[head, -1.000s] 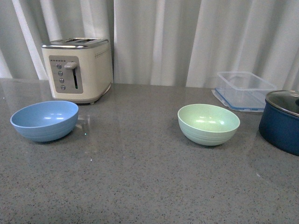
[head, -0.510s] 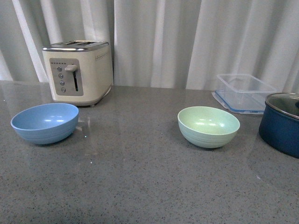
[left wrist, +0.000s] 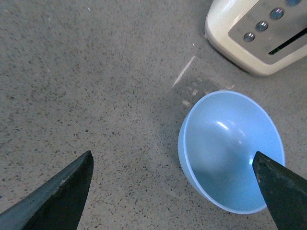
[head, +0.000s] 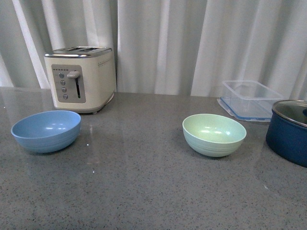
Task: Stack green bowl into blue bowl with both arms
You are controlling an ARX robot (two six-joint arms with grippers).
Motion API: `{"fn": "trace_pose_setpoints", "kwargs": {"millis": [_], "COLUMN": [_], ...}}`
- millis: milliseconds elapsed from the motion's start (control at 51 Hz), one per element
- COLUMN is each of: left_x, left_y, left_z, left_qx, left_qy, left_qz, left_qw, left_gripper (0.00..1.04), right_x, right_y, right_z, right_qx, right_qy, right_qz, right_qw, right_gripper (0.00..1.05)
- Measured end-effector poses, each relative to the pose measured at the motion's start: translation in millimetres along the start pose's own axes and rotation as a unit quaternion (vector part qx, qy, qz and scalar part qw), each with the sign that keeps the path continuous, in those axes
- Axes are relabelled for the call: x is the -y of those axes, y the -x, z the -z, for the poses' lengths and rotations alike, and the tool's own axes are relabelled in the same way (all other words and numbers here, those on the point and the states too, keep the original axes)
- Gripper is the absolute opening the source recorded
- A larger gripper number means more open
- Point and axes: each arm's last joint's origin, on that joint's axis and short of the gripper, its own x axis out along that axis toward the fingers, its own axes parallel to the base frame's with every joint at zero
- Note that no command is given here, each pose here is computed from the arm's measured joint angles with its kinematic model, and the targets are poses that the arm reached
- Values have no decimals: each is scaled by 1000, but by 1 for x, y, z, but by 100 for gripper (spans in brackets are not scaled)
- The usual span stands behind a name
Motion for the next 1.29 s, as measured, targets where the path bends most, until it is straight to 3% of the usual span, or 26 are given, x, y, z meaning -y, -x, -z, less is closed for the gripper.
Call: {"fn": "trace_pose_setpoints", "kwargs": {"millis": [275,529,863,1020,1176,1294], "left_x": [15,28,35,36,44,68], "left_y": [-71,-90,-97,-93,-75,-51], "left_z": [18,23,25,25,20,14], "left_qx": [-88,-108,-116,-117,-109,-91], "left_qy": [-1,-3,-5,-2,5,1], "left_qz": [-13,-20,-19,-12,10,45], "left_qw": [996,994,993,993,994,995], "left_gripper": [98,98,27,6,4,4], "right_x": [0,0,0,0,0,0], "right_y": [0,0,0,0,0,0], "right_z": [0,0,0,0,0,0], "right_qx": [0,0,0,0,0,0], "right_qy": [0,0,0,0,0,0], "right_qz": [0,0,0,0,0,0], "right_qw": [1000,1000,1000,1000,1000,1000], "right_gripper": [95,95,95,95,95,95]}}
